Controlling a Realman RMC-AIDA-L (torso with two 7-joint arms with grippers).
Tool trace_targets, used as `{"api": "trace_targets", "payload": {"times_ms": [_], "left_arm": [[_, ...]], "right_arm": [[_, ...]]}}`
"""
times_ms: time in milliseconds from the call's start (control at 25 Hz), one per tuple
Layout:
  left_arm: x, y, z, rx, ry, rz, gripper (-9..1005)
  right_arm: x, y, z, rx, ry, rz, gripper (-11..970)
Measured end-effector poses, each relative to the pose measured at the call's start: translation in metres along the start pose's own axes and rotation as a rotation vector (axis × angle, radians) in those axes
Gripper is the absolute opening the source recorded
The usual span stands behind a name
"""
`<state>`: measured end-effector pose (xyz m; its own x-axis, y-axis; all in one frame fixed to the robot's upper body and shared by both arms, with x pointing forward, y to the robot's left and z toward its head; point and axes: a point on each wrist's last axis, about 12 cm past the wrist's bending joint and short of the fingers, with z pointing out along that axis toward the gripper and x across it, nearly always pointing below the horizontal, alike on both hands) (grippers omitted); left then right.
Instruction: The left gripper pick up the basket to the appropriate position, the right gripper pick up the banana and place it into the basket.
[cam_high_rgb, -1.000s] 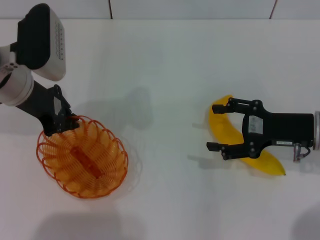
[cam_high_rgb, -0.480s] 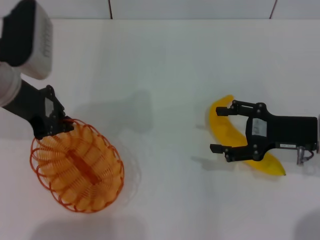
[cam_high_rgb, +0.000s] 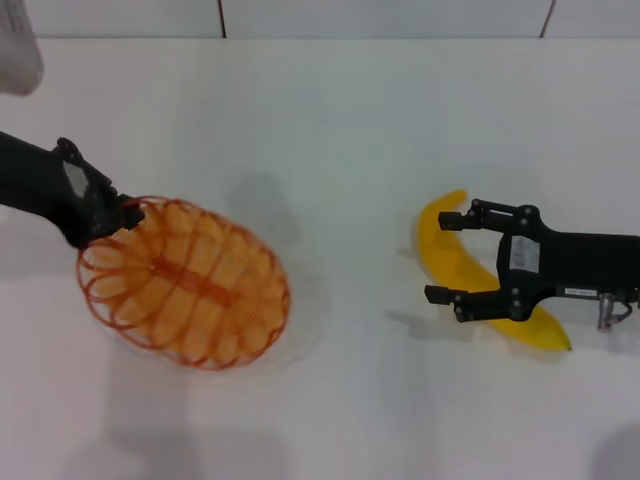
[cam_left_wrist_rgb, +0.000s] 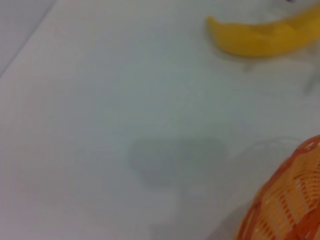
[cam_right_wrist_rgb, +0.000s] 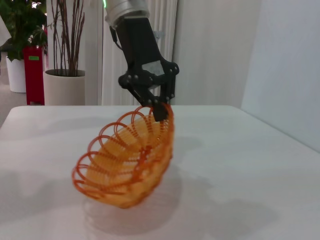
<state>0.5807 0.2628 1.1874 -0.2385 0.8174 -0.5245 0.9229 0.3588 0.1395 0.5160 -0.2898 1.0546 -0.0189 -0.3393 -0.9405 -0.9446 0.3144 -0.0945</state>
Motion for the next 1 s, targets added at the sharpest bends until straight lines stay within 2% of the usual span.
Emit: {"api": "trace_targets", "payload": {"times_ms": [120, 160, 200, 400, 560, 760, 1000], "left_arm": [[0.002, 0.001, 0.011, -0.004, -0.016, -0.151, 68], [0.001, 0.001, 0.021, 0.02, -0.031, -0.242, 68], [0.001, 0.001, 0.021, 0.02, -0.031, -0.242, 68], [-0.005, 0.005, 0.049, 0.068, -0.076, -0.453, 67], [-0.013, 0.004, 0.062, 0.133, -0.112, -0.52, 67], [-0.016, -0.001, 0.083, 0.215, -0.053, -0.56, 80], [-0.008, -0.002, 0.089, 0.217, -0.026, -0.601, 95]], "right_arm": [[-0.002, -0.001, 0.002, -0.004, -0.003, -0.005, 883], [-0.003, -0.002, 0.004, -0.007, -0.006, -0.009, 882], [-0.003, -0.002, 0.004, -0.007, -0.006, -0.009, 882], [-0.005, -0.003, 0.006, -0.01, -0.008, -0.013, 883], [-0.007, -0.005, 0.007, -0.013, -0.01, -0.018, 883], [-0.011, -0.009, 0.01, -0.02, -0.015, -0.033, 882], [-0.014, -0.011, 0.013, -0.025, -0.019, -0.042, 882]]}}
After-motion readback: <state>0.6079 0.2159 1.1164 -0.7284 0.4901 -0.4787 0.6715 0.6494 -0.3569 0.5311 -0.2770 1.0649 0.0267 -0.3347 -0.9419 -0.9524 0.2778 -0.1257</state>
